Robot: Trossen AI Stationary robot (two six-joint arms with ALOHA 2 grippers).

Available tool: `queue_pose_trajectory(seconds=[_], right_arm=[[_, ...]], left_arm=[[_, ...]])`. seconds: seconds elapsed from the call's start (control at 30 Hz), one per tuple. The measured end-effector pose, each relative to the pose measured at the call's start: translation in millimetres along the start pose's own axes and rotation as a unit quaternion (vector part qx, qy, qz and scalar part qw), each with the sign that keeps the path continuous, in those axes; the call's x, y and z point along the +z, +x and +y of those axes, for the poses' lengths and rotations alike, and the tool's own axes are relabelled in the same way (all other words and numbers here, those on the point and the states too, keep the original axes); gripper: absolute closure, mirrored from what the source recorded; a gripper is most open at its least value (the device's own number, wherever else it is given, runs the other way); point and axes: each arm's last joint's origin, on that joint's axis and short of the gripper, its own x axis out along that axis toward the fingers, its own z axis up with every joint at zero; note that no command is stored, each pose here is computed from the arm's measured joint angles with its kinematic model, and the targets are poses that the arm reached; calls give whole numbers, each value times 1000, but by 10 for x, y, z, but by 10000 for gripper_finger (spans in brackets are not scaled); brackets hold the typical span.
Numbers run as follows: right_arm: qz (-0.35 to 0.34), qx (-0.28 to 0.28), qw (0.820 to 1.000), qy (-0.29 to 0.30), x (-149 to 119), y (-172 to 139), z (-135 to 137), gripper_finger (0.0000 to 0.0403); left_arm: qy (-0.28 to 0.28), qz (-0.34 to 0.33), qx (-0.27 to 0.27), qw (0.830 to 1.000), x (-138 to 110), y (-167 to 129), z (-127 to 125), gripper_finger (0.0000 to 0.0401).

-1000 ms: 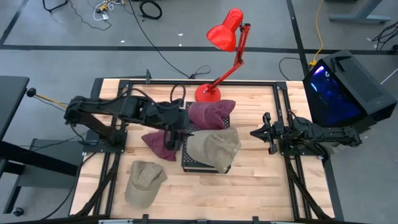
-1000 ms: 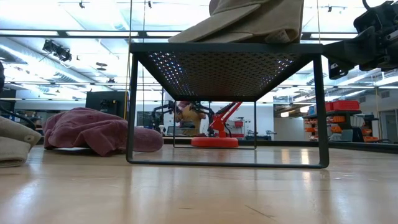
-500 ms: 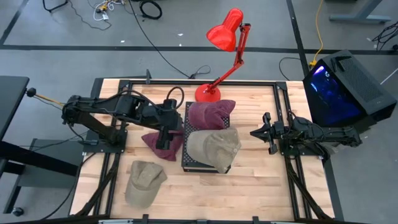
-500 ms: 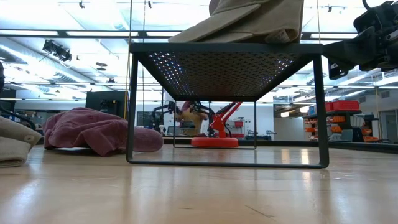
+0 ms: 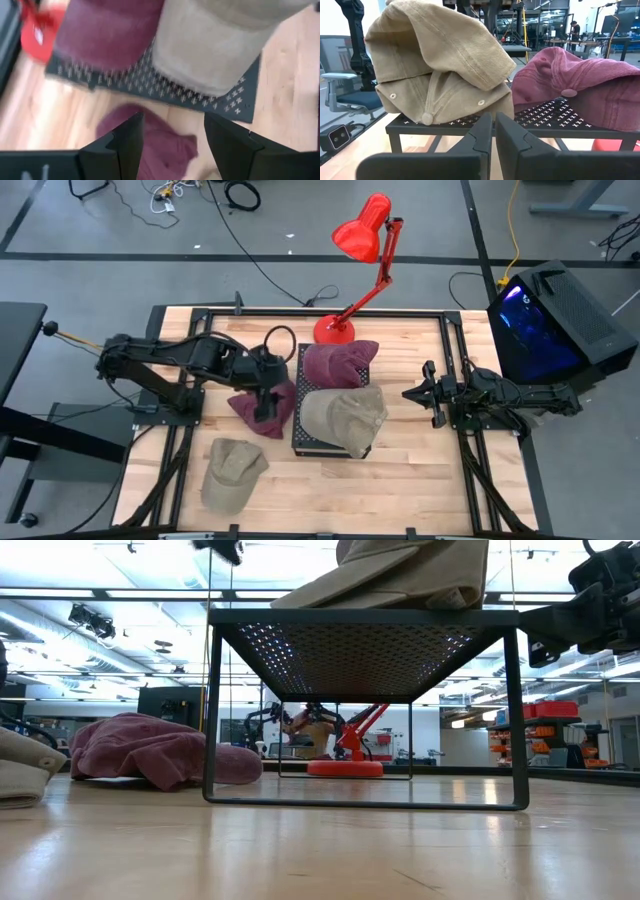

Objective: Pick & Place hat
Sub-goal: Stack the red cap on top of the red cap on the shelf

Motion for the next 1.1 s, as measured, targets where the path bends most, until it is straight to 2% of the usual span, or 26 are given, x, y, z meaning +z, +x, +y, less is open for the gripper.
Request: queue_pose_trajectory(seconds=[0.1, 0.23, 0.57, 0.63, 0.77, 0.97, 1.1], right_arm=[[-1, 0, 1000, 0, 1, 0, 0, 376], [-2, 0, 1000, 0, 3, 0, 0, 376], [0, 0, 1000, 0, 1, 3, 0, 376], [0, 0, 1000, 0, 0, 3, 0, 376], [0, 0, 1000, 0, 1, 3, 0, 376], [-1, 0, 1000, 0, 2, 3, 0, 376], [-1, 0, 1000, 0, 2, 3, 0, 376]], left_arm=[[-61, 9, 8, 998, -99, 62, 44, 190], [-112, 28, 18, 993, -271, 152, 104, 190], [-139, 76, 42, 986, -609, 288, 177, 190], [-97, 76, 39, 992, -615, 312, 175, 190], [49, 82, 31, 995, -620, 317, 177, 190], [219, 86, 24, 972, -614, 320, 197, 190], [259, 86, 17, 962, -613, 321, 199, 190]])
